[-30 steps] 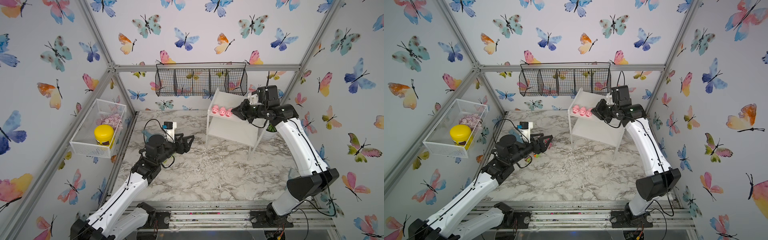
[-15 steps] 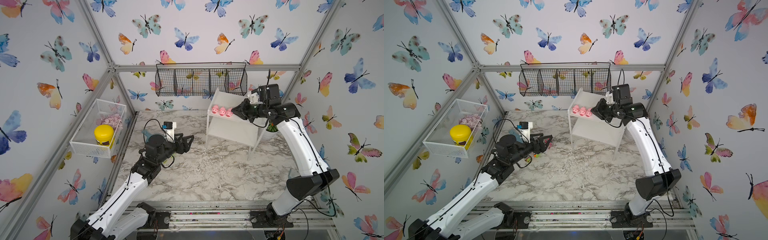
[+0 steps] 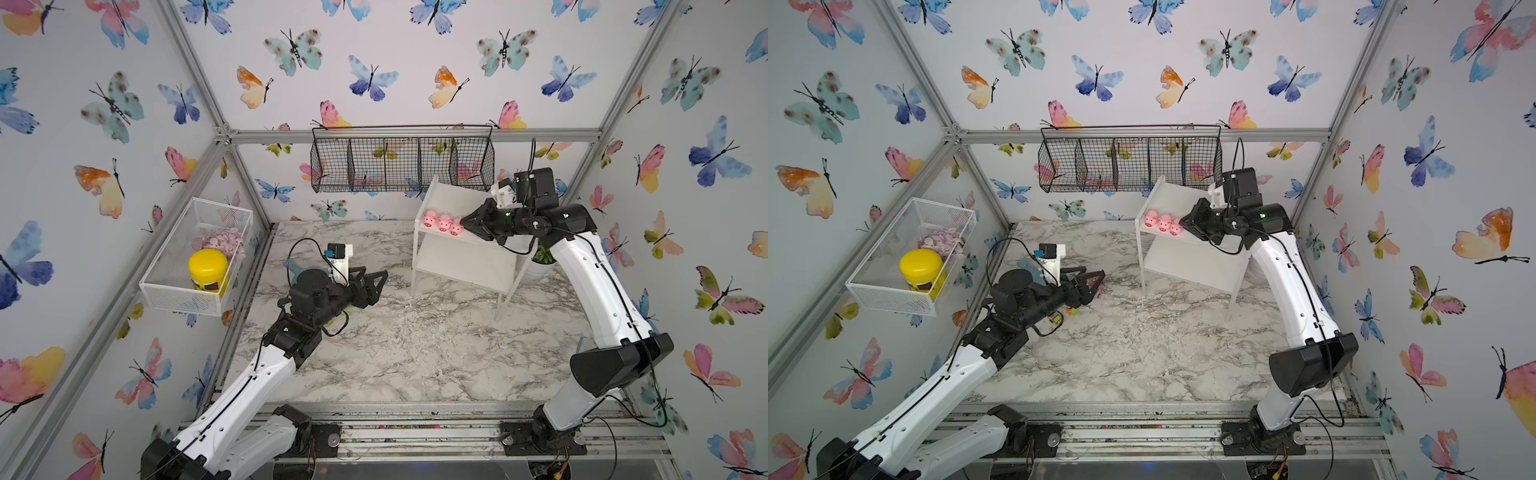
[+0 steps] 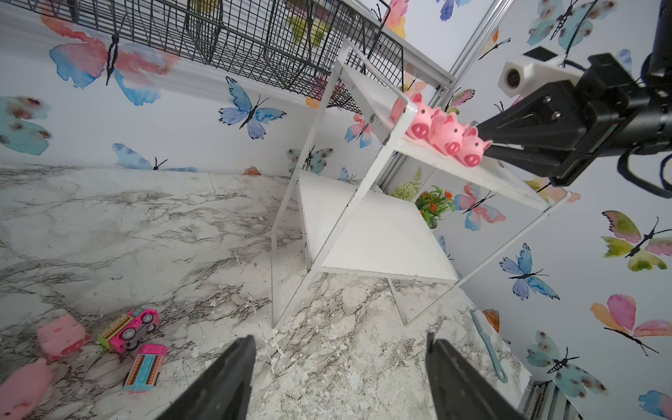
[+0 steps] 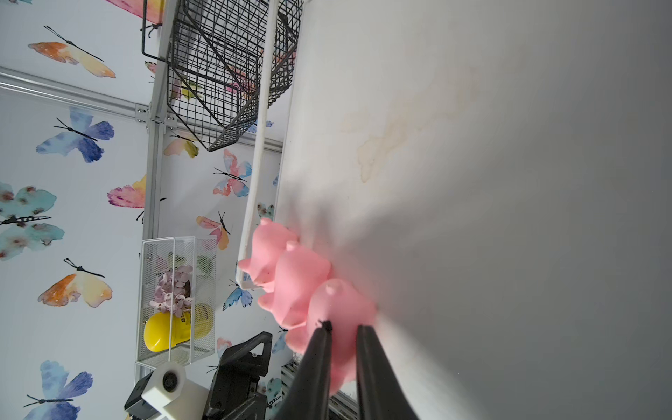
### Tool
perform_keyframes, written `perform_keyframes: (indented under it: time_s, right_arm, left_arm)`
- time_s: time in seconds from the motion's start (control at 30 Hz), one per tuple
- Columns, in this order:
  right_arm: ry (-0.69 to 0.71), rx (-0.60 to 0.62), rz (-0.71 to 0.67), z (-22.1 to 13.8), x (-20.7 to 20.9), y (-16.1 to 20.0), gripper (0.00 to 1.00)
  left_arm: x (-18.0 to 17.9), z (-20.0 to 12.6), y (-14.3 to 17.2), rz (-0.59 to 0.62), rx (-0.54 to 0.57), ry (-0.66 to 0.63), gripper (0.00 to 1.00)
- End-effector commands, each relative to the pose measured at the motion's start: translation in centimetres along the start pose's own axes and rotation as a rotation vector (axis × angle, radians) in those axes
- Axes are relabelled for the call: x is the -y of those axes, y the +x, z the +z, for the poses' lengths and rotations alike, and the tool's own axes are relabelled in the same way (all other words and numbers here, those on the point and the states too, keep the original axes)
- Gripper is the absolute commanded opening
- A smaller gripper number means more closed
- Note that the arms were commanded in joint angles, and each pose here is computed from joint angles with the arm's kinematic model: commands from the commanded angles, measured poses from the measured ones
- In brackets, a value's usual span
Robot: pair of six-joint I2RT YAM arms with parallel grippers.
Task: Organize plastic toys on shelves
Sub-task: Adjust the plastic toy on the shelf.
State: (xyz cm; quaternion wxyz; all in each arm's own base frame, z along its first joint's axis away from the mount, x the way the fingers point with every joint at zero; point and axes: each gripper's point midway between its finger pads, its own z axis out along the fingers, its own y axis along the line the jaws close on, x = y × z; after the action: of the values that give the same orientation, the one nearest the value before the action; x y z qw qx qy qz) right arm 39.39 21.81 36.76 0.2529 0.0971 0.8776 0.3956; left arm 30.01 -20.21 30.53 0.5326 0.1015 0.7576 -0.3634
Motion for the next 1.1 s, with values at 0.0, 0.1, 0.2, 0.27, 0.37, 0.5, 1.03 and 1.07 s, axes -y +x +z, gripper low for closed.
perform_keyframes:
  time_s: [0.0, 0.1, 0.2, 0.27, 0.37, 0.5, 1.03, 1.07]
  right_arm:
    - [0.024, -0.010, -0.004, 0.0, 0.7, -0.1, 0.17]
    - [0.043, 0.001, -0.001, -0.2, 1.1, -0.4, 0.17]
    - [0.050, 0.003, 0.003, -0.4, 1.5, -0.4, 0.17]
    - [0.051, 0.005, 0.004, -0.5, 1.5, -0.4, 0.17]
    - [0.051, 0.008, 0.001, -0.5, 1.5, -0.5, 0.17]
    - [0.036, 0.004, -0.004, -0.4, 1.3, -0.5, 0.20]
    - [-0.049, 0.021, -0.059, -1.3, -0.8, -0.8, 0.33]
    - [-0.047, 0.026, -0.061, -1.3, -0.8, -0.9, 0.33]
  left_arm:
    - [0.7, -0.8, -1.8, 0.029, 0.040, 0.003, 0.79]
    - [0.7, -0.9, -1.8, 0.031, 0.042, 0.002, 0.79]
    - [0.7, -0.8, -1.8, 0.033, 0.042, 0.001, 0.79]
    - [0.7, -0.8, -1.9, 0.034, 0.043, 0.002, 0.79]
    - [0.7, -0.7, -1.9, 0.034, 0.043, 0.003, 0.79]
    - [0.7, -0.7, -1.8, 0.033, 0.041, 0.005, 0.79]
    - [0.6, -0.6, -2.2, 0.047, 0.045, -0.002, 0.79]
    - [0.6, -0.6, -2.2, 0.047, 0.044, -0.002, 0.79]
